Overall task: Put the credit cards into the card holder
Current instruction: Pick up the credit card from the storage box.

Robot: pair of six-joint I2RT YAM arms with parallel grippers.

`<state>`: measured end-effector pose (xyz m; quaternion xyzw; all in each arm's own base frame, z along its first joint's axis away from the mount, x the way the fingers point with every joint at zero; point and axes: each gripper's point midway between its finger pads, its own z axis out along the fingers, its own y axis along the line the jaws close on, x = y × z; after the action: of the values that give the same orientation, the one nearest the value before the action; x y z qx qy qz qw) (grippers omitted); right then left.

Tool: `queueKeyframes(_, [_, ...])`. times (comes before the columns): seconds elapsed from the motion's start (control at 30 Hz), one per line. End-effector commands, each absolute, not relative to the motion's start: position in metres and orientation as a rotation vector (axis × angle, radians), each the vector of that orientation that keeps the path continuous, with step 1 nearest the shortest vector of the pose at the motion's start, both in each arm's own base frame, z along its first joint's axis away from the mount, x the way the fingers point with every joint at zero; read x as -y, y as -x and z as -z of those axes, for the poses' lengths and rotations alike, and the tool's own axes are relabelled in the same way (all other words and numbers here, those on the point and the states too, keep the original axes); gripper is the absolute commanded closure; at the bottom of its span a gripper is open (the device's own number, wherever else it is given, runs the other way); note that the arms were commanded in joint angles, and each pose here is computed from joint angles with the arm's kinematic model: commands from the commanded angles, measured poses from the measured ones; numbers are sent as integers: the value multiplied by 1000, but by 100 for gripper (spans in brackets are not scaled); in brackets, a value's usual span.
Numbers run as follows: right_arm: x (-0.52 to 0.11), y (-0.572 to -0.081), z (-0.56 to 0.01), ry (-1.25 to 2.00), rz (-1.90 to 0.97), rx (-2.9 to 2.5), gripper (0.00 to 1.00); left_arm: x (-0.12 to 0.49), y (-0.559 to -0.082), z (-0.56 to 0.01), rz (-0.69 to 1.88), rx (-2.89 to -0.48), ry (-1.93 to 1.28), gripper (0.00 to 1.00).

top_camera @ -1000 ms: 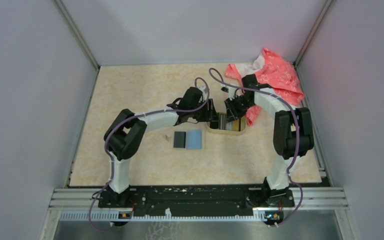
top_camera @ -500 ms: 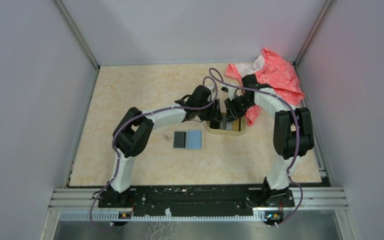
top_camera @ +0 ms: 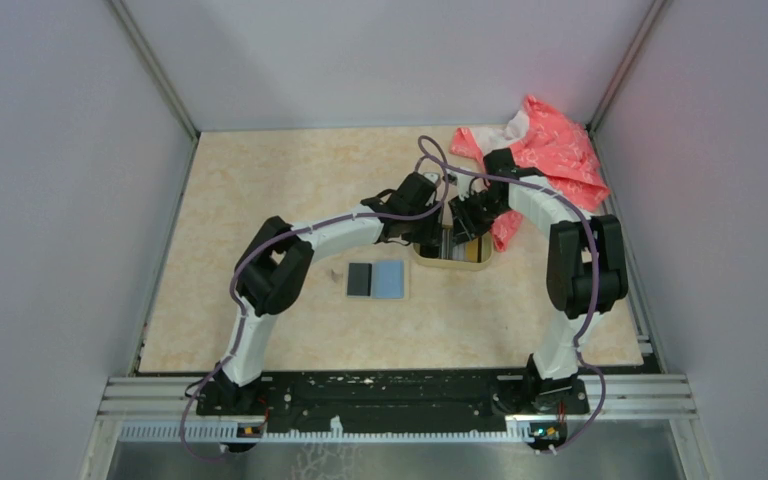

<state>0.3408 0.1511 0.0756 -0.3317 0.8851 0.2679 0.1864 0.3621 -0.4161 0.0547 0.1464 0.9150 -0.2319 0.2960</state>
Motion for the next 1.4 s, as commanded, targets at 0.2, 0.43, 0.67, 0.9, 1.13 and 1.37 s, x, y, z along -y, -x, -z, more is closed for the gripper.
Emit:
queueKeyframes(0.2, [-152,-358,-104,933,-741,-2383,75,402,-364,-44,351,-2435,-450,50])
queueKeyframes(0.43, [-152,-358,-108,928,-745,-2373,75,397,-363,-57,331,-2408,-448,59])
queueKeyframes(0.67, [-152,-358,-108,926,-746,-2370,75,385,-361,-66,291,-2401,-429,66])
queueKeyframes(0.9, [-152,-359,-107,923,-741,-2373,75,377,-359,-68,264,-2396,-430,69])
queueKeyframes(1.13, [-151,-359,-107,923,-741,-2373,75,369,-357,-67,245,-2395,-428,76])
queueKeyframes(1.37, [-152,-358,-108,923,-743,-2370,75,370,-355,-62,261,-2406,-437,87])
